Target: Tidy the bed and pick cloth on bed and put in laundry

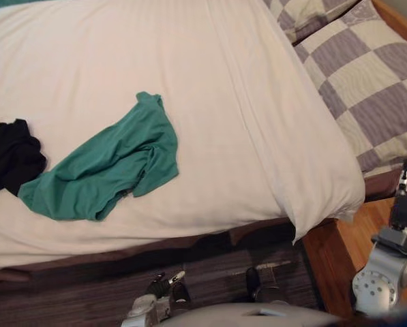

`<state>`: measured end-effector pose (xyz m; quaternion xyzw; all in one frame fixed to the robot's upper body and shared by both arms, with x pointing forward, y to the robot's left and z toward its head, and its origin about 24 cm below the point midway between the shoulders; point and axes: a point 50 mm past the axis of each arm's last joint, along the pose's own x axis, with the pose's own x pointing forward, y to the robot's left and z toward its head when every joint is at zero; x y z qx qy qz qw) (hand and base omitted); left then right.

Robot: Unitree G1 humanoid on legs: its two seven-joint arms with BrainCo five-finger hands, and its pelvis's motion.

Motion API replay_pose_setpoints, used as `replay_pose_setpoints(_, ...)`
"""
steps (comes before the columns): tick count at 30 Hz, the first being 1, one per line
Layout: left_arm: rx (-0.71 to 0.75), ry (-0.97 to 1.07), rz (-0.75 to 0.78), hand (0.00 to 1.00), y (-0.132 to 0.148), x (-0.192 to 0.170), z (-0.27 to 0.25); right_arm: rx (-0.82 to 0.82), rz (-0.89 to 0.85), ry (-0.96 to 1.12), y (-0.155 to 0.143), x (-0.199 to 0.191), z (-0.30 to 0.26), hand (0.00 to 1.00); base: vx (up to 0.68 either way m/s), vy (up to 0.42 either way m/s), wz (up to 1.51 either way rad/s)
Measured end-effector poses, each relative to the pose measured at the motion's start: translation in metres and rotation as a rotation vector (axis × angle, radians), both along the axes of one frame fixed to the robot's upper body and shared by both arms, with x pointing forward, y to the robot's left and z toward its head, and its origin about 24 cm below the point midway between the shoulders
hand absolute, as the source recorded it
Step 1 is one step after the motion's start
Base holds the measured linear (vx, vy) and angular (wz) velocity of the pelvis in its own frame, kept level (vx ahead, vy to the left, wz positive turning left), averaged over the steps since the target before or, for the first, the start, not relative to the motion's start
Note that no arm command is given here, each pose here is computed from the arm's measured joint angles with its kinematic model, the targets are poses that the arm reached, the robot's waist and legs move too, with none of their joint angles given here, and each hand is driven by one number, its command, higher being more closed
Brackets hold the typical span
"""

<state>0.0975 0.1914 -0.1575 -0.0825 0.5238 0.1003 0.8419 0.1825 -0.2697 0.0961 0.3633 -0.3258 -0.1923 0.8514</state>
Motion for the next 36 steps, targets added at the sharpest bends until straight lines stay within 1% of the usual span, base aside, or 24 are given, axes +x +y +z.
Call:
replay_pose_setpoints(4,0.008,-0.009,-0.017,0.00,-0.001,0.006,0.001,-0.036,0.003,0.008,0.004,0.011,0.009,0.00,0.02,-0.013,0.14)
replay_pose_setpoints(5,0.010,-0.011,-0.023,0.00,-0.002,0.008,0.002,-0.051,0.004,0.010,0.003,0.014,0.012,1.00,0.03,-0.022,0.12)
replay_pose_setpoints(8,0.028,-0.027,-0.067,0.00,-0.004,0.020,0.004,-0.094,0.049,-0.013,0.004,0.026,0.026,1.00,0.02,-0.016,0.04)
replay_pose_setpoints(13,0.051,-0.060,-0.109,0.00,-0.008,0.043,0.011,-0.084,0.135,-0.089,0.013,0.060,0.049,1.00,0.02,-0.028,0.10)
replay_pose_setpoints(16,0.054,-0.107,-0.128,0.00,-0.014,0.065,0.018,-0.078,0.191,-0.190,0.016,0.073,0.069,1.00,0.02,-0.036,0.17)
replay_pose_setpoints(20,0.076,-0.144,-0.121,0.00,-0.018,0.083,0.026,-0.163,0.304,-0.355,0.030,0.081,0.099,1.00,0.01,-0.018,0.04)
replay_pose_setpoints(22,0.078,-0.159,-0.130,0.00,-0.021,0.090,0.029,-0.224,0.350,-0.401,0.034,0.080,0.108,1.00,0.03,-0.015,0.03)
replay_pose_setpoints(24,0.098,-0.183,-0.124,0.00,-0.022,0.101,0.034,-0.296,0.414,-0.510,0.044,0.072,0.125,1.00,0.02,-0.007,0.00)
replay_pose_setpoints(25,0.104,-0.190,-0.120,0.00,-0.022,0.104,0.036,-0.305,0.427,-0.544,0.046,0.071,0.129,1.00,0.01,-0.006,-0.05)
replay_pose_setpoints(27,0.110,-0.233,-0.110,0.00,-0.022,0.119,0.044,-0.334,0.461,-0.692,0.051,0.065,0.145,1.00,-0.01,-0.002,-0.06)
replay_pose_setpoints(31,0.124,-0.304,-0.059,0.00,-0.019,0.139,0.059,-0.328,0.481,-0.884,0.048,0.056,0.153,1.00,0.00,-0.004,0.01)
replay_pose_setpoints(33,0.121,-0.353,-0.030,0.00,-0.017,0.148,0.066,-0.328,0.483,-1.023,0.045,0.045,0.156,1.00,0.00,-0.005,-0.03)
replay_pose_setpoints(36,0.084,-0.375,0.039,0.00,-0.015,0.151,0.068,-0.340,0.454,-1.144,0.037,0.036,0.154,1.00,0.03,-0.009,-0.09)
